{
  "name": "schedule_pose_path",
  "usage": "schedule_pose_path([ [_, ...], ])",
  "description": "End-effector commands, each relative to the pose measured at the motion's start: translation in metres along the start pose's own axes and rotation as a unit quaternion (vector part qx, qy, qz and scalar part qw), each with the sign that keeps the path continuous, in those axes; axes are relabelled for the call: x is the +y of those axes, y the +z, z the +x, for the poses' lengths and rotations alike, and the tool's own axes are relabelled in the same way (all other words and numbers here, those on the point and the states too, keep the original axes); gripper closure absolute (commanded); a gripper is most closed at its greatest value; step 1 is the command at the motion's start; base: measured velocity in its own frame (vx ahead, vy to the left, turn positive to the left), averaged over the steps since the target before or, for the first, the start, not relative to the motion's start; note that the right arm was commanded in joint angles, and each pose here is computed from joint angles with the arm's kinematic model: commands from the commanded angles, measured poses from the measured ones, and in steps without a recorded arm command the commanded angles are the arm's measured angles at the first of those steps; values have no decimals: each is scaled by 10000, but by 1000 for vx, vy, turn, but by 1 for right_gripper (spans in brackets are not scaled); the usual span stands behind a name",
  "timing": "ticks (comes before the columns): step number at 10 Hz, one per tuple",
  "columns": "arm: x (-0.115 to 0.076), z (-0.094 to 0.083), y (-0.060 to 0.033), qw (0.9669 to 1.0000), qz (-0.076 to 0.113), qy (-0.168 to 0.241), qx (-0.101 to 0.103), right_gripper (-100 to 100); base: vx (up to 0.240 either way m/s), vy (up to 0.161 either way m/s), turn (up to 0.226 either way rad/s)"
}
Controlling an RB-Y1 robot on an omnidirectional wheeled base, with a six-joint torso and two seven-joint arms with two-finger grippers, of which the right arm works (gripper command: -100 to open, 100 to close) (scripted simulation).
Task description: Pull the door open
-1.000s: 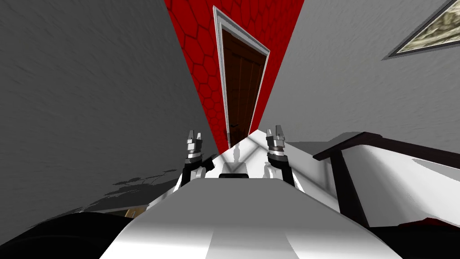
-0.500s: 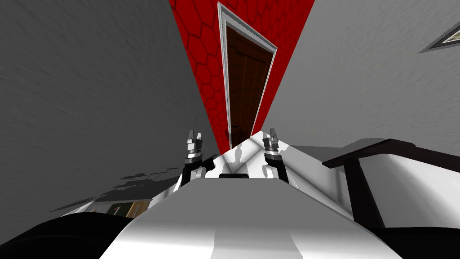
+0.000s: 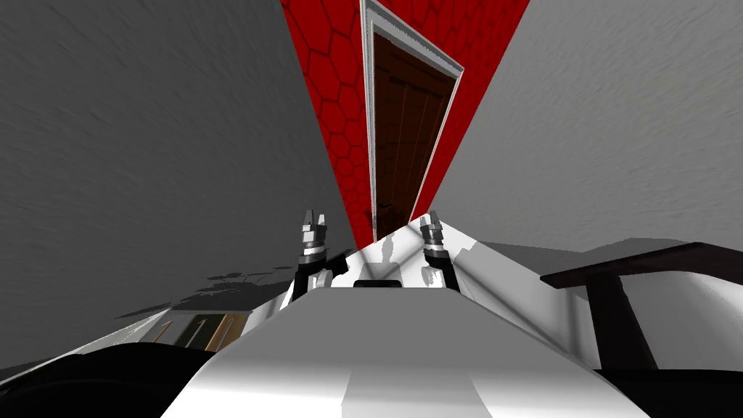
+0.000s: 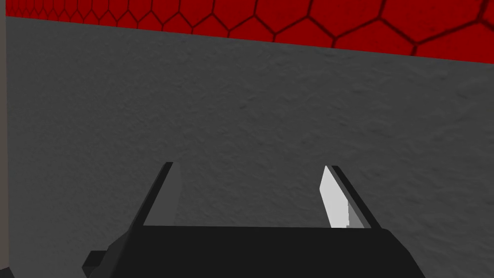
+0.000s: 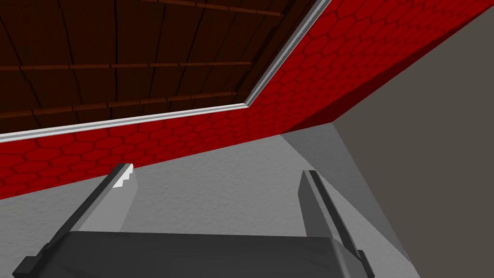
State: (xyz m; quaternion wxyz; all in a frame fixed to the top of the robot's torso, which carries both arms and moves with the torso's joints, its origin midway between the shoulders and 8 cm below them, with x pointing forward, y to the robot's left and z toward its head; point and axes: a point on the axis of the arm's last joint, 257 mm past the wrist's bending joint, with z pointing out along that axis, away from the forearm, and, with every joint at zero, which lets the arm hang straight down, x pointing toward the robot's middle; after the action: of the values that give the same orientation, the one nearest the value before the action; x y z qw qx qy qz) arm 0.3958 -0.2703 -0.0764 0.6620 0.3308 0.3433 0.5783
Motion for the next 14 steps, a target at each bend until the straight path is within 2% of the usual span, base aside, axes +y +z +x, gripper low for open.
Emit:
schedule_pose_path([
  [1,-158,21,-19,9999,114,60,42,-100,48,-19,128],
  [4,-373,53,-55,9995,258,159,113,-100,55,-38,133],
  [8,-691,74,-148,9982,526,245,174,-100,41,-30,100],
  [9,-715,73,-160,9980,555,243,173,-100,38,-32,67],
  [14,-1157,94,-284,9948,893,397,277,-100,60,-45,141],
])
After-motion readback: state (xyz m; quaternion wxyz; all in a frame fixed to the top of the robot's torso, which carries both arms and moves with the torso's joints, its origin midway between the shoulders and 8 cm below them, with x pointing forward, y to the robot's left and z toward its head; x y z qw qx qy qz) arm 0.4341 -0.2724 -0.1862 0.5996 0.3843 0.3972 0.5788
